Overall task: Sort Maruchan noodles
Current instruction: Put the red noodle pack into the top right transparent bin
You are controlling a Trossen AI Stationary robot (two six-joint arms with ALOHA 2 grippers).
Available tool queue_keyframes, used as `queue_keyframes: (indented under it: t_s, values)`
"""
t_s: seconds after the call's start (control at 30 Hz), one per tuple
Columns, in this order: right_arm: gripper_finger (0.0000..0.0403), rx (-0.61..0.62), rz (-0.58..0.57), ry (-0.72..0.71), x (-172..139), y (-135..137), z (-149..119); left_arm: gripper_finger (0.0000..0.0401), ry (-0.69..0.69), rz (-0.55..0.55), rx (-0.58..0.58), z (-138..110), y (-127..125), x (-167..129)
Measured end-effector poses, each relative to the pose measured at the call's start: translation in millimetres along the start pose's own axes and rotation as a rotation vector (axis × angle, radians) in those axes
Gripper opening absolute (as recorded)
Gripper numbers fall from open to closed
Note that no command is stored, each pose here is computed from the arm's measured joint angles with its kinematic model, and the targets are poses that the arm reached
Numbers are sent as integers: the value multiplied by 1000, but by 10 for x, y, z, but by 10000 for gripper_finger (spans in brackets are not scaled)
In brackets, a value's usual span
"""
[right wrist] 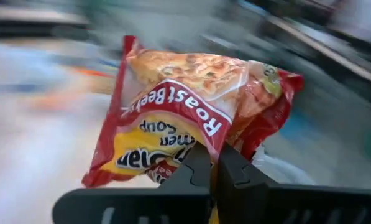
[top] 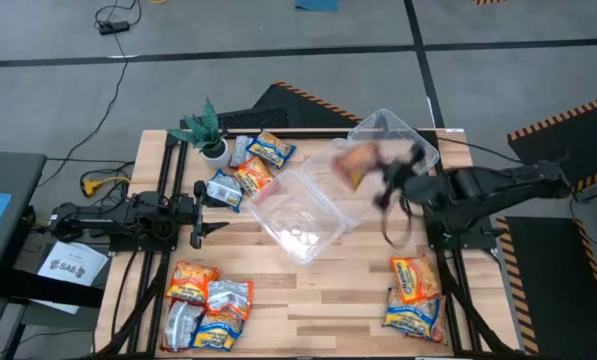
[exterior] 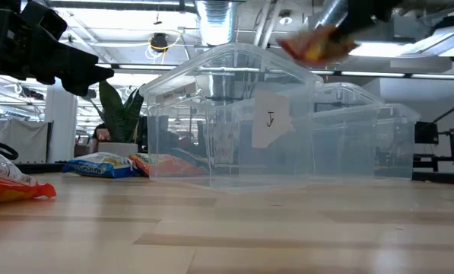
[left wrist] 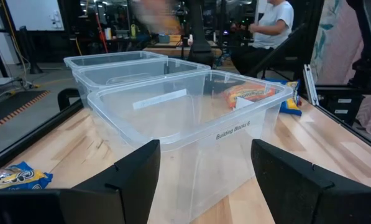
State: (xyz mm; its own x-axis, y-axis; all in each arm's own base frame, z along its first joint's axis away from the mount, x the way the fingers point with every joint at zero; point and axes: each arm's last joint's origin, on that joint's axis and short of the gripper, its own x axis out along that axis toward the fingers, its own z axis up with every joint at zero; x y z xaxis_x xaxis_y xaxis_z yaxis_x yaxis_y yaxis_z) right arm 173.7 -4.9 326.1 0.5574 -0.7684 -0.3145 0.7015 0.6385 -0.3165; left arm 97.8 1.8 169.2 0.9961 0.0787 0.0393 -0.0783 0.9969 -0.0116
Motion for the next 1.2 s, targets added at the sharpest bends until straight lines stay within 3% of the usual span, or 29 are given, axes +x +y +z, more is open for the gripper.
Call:
queue_keyframes:
  t_s: [0.13,0.27,0.57,0.87,1.0,1.2]
  values:
    - [12,61,-273,168,240,-345,-162,238,0,0,0,-1,0,0]
    - [13,111,-397,292,407,-550,-268,238,0,0,0,-1,0,0]
    - [15,199,-303,392,766,-625,-295,238,1,0,0,-2,0,0]
    - [63,125,-323,484,1012,-602,-385,238,0,0,0,0,0,0]
    - [103,136,-260,487,1057,-621,-381,238,1,0,0,-2,0,0]
    - [202,102,-194,453,955,-635,-329,238,0,0,0,-1,0,0]
